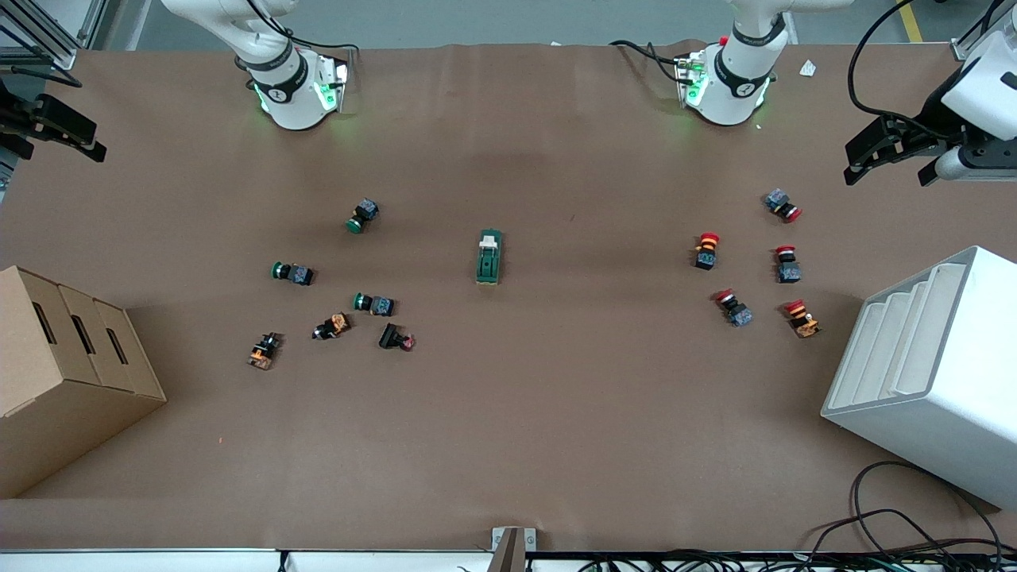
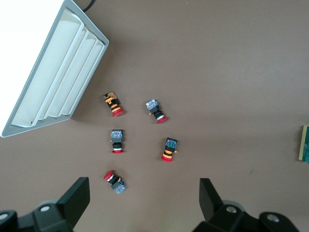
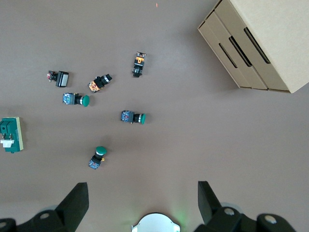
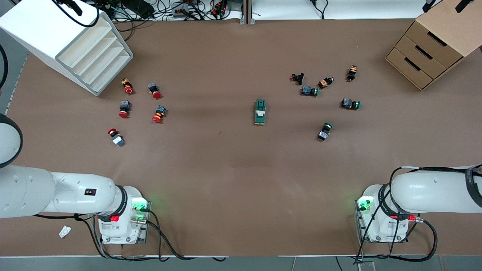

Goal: Close load switch with both arms

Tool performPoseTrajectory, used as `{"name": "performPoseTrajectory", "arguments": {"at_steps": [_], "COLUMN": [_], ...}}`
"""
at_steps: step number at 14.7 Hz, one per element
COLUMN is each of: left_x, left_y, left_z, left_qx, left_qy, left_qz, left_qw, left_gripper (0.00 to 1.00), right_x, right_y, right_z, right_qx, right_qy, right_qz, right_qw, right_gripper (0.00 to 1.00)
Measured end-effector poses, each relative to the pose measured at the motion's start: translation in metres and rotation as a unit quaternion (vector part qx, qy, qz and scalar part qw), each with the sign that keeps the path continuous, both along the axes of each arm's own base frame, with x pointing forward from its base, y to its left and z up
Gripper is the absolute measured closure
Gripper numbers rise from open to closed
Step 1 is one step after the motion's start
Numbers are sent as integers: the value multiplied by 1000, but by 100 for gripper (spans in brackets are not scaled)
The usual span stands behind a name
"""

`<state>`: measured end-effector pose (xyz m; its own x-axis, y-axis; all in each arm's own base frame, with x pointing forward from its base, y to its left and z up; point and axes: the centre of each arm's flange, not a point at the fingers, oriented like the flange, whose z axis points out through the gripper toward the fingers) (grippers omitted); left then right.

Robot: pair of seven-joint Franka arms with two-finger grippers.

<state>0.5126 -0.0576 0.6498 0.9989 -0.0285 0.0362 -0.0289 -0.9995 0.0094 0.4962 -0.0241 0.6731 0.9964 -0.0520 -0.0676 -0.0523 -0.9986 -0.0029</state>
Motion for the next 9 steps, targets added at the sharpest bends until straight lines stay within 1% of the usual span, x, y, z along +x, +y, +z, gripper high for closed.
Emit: {"name": "performPoseTrajectory", "arguments": {"at_steps": [6, 9], "left_x": [1, 17], "left_y": [-20, -54], "left_z": [-5, -14], "left_qx": [1, -1], "left_qy": [3, -4], "left_qz": [-19, -48], "left_qw": [1000, 999], "left_gripper": [0, 0], "right_x": [0, 0], "right_y": [0, 0], "right_z": [0, 0], "right_qx": [0, 0], "right_qy": [0, 0], "right_qz": [0, 0], "right_qw": [1000, 1000], "right_gripper": [0, 0]}}
